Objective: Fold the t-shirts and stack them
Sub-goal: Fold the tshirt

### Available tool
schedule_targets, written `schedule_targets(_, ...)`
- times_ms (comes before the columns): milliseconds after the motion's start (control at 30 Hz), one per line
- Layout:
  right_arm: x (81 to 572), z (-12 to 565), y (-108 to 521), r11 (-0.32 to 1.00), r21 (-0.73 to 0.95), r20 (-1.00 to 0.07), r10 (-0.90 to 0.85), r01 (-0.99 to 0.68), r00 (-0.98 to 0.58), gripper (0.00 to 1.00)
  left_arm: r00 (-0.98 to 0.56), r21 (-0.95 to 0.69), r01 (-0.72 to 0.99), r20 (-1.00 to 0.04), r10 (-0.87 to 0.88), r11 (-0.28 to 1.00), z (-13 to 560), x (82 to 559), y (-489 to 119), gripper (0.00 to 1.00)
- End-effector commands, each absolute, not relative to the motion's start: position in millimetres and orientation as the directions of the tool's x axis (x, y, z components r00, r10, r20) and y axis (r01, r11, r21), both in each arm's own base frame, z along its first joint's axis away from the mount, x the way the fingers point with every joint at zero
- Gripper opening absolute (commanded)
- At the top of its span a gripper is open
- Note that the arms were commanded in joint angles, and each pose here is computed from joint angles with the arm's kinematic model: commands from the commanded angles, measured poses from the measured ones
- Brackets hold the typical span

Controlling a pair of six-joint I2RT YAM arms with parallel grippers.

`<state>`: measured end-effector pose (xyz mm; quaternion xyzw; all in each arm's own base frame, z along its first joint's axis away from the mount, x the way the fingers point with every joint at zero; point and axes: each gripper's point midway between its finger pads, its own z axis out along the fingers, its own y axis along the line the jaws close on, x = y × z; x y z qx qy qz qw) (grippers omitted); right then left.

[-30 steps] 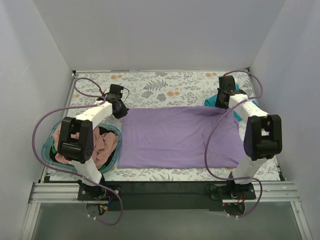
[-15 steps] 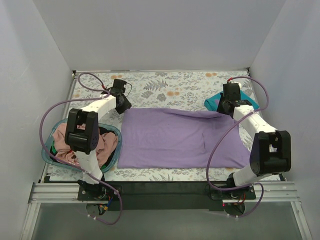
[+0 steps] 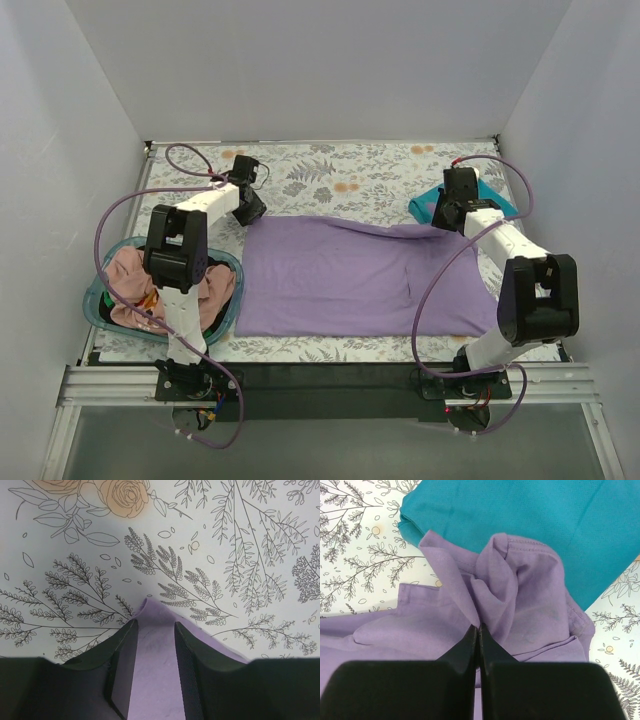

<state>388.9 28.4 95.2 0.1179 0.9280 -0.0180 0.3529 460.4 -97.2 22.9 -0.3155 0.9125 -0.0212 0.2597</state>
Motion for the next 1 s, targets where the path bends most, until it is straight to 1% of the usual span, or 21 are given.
schedule_targets(0,407,113,33,0.974,0.072,-0.705,0.204,0.217,-0.68,0.01,-0.704,-0.09,-0.595,-0.422,-0.571,0.799,-3,441,-84,0.34)
schedule_targets(100,407,113,33,0.974,0.073,-0.705,0.202,0.214,-0.679,0.01,-0.723,-0.002,-0.611,-0.405,-0.559,0.792,-9,435,-77,0.22)
schedule_targets(133,407,115,33,0.974,0.075,-0.708,0.203,0.214,-0.676,0.01,-0.74,0.046,-0.612,-0.385,-0.552,0.789,-11,426,-73,0.23)
schedule_targets(167,406,114,33,0.974,0.075,-0.708,0.204,0.216,-0.677,0.01,-0.73,0.075,-0.626,-0.406,-0.549,0.777,-8,429,-69,0.25)
schedule_targets(200,406,115,33,0.974,0.076,-0.708,0.204,0.215,-0.676,0.01,-0.735,0.109,-0.632,-0.398,-0.549,0.767,-13,425,-67,0.27)
schedule_targets(233,406,114,33,0.974,0.077,-0.708,0.204,0.214,-0.676,0.01,-0.752,0.149,-0.627,-0.372,-0.545,0.764,-16,416,-64,0.31)
schedule_targets(300,405,115,34,0.974,0.083,-0.708,0.206,0.21,-0.675,0.01,-0.749,0.174,-0.637,-0.368,-0.551,0.751,-17,416,-63,0.32)
schedule_targets(333,405,117,34,0.974,0.086,-0.714,0.206,0.207,-0.669,0.01,-0.768,0.231,-0.626,-0.346,-0.539,0.745,-24,407,-59,0.31)
schedule_targets(433,403,119,34,0.975,0.091,-0.72,0.205,0.203,-0.663,0.01,-0.772,0.298,-0.631,-0.332,-0.542,0.716,-32,398,-55,0.21)
schedule_targets(467,403,121,34,0.975,0.093,-0.724,0.205,0.202,-0.658,0.01,-0.774,0.298,-0.629,-0.321,-0.545,0.718,-35,397,-56,0.04)
schedule_targets(500,403,120,36,0.976,0.097,-0.723,0.204,0.196,-0.66,0.01,-0.775,0.293,-0.629,-0.311,-0.55,0.72,-38,395,-58,0.0)
schedule_targets(533,402,122,36,0.977,0.095,-0.727,0.198,0.189,-0.658,0.01,-0.777,0.269,-0.626,-0.296,-0.555,0.732,-41,395,-63,0.0)
schedule_targets(600,402,125,36,0.979,0.092,-0.734,0.19,0.182,-0.652,0.01,-0.777,0.219,-0.621,-0.302,-0.553,0.753,-34,402,-70,0.0)
schedule_targets(733,402,134,33,0.98,0.083,-0.754,0.182,0.182,-0.632,0.01,-0.727,0.078,-0.637,-0.393,-0.564,0.767,7,424,-79,0.0)
schedule_targets(767,399,133,33,0.978,0.091,-0.752,0.192,0.189,-0.631,0.01,-0.729,0.061,-0.631,-0.39,-0.563,0.773,8,418,-81,0.0)
schedule_targets(800,396,137,33,0.977,0.1,-0.757,0.197,0.187,-0.623,0.01,-0.705,0.002,-0.629,-0.424,-0.569,0.778,30,421,-83,0.0)
schedule_targets(833,394,138,33,0.976,0.105,-0.759,0.202,0.19,-0.619,0.01,-0.685,-0.044,-0.626,-0.447,-0.576,0.778,37,425,-85,0.0)
schedule_targets(867,390,138,33,0.975,0.11,-0.757,0.208,0.192,-0.619,0.01,-0.695,-0.043,-0.62,-0.433,-0.574,0.783,32,412,-85,0.0)
schedule_targets(900,384,133,33,0.975,0.111,-0.752,0.208,0.191,-0.626,0.01,-0.678,-0.09,-0.611,-0.454,-0.579,0.786,48,413,-87,0.0)
schedule_targets(967,376,139,32,0.973,0.122,-0.763,0.218,0.196,-0.608,0.01,-0.669,-0.131,-0.594,-0.469,-0.577,0.794,54,410,-89,0.0)
